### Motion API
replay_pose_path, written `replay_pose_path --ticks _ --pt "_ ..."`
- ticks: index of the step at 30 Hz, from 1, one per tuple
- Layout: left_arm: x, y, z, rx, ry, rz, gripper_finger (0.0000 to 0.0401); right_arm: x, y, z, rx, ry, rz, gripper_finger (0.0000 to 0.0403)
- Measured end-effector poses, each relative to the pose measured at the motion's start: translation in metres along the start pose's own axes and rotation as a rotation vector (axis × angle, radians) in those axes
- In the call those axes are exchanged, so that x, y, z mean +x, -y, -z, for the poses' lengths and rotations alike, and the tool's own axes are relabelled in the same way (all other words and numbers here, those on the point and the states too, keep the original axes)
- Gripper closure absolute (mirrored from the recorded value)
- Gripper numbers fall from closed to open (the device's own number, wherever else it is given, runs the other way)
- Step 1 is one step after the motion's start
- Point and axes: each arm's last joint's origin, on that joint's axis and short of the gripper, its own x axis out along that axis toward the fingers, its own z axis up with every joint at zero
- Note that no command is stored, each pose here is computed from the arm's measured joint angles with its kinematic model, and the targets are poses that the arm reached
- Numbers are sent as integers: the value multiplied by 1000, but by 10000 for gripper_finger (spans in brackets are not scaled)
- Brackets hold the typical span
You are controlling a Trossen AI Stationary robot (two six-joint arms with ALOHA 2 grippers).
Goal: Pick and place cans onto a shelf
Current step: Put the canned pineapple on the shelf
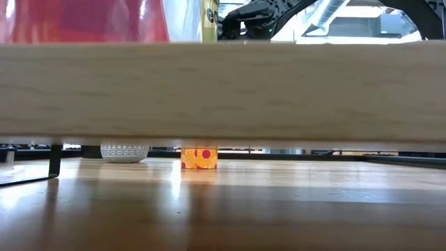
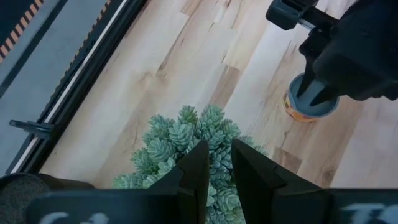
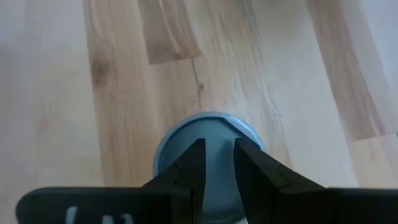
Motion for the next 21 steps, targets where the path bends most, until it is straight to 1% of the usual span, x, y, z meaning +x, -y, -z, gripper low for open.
replay_pose_path --ticks 3,6,11,13,15,21 --pt "0 0 0 0 0 0 342 0 0 -1 -19 6 2 296" --pt "0 0 0 1 0 0 342 -2 0 -3 -31 34 28 296" --pt "0 0 0 2 0 0 342 -24 -5 -13 -93 105 124 296" --pt "0 0 0 2 1 0 342 -27 -8 -13 -104 115 135 296" --pt "0 0 0 0 0 1 342 -26 -8 -11 -94 93 137 296" --pt "0 0 0 1 1 0 342 -25 -5 -5 -6 38 147 296"
